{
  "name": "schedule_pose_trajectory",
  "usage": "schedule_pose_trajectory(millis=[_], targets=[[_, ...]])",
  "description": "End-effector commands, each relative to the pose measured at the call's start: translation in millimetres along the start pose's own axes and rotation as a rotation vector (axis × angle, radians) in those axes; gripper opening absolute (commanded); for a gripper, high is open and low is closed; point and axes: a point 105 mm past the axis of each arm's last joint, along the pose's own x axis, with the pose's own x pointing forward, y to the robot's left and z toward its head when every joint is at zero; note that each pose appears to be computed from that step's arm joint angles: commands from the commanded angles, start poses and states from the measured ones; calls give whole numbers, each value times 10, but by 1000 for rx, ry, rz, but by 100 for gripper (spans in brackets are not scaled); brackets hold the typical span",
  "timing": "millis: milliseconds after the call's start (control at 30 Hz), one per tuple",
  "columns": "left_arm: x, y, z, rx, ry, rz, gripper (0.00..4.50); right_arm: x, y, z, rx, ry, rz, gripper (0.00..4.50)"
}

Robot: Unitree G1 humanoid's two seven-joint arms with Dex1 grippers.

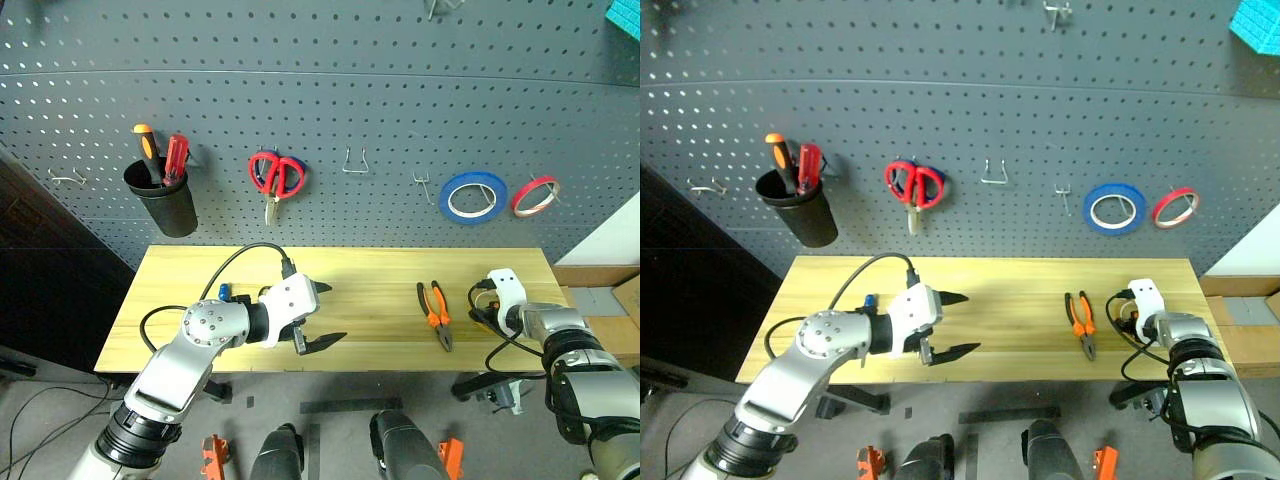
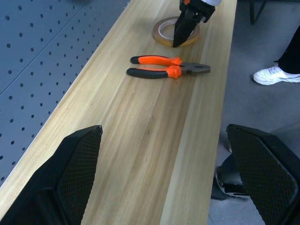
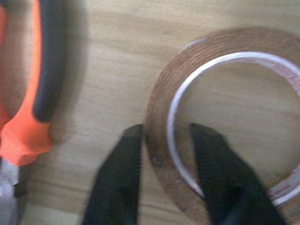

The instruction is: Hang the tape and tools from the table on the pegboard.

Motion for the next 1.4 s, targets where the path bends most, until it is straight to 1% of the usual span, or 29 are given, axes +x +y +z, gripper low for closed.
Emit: schedule_pose_trajectory(millis=[33,167,300,400,500,567,633,700,767,833,933,1000,1100,1300,1400], targets=[[-30,46,94,30,-28,0,450,139,112,-353,-41,85,-22,43],[-54,70,85,12,-28,20,450,191,189,-271,-53,24,-42,43],[-150,166,57,-33,-33,92,450,126,225,-4,-47,-86,-33,43],[-251,255,55,-59,-46,156,450,-75,249,253,-114,-193,-33,43],[-318,296,69,-87,-61,199,450,-412,333,506,-206,-325,-60,43],[-341,305,109,-105,-87,221,450,-680,485,616,-292,-424,-86,43],[-356,301,146,-121,-111,235,450,-889,675,645,-358,-501,-103,43],[-364,287,183,-112,-130,244,450,-1063,920,614,-369,-581,-121,43],[-371,274,240,-110,-166,249,450,-1245,1164,623,-421,-684,-157,43],[-374,263,298,-102,-196,247,450,-1417,1377,687,-487,-797,-189,43],[-355,261,363,-95,-218,233,450,-1588,1624,805,-556,-930,-195,43],[-347,274,387,-95,-226,230,450,-1651,1697,909,-581,-993,-199,43],[-337,302,432,-96,-239,227,450,-1666,1686,1127,-599,-1057,-212,43],[-301,319,475,-86,-246,219,450,-1454,1509,1465,-589,-1079,-196,43],[-287,331,484,-83,-247,220,450,-1280,1454,1607,-582,-1067,-175,43]])
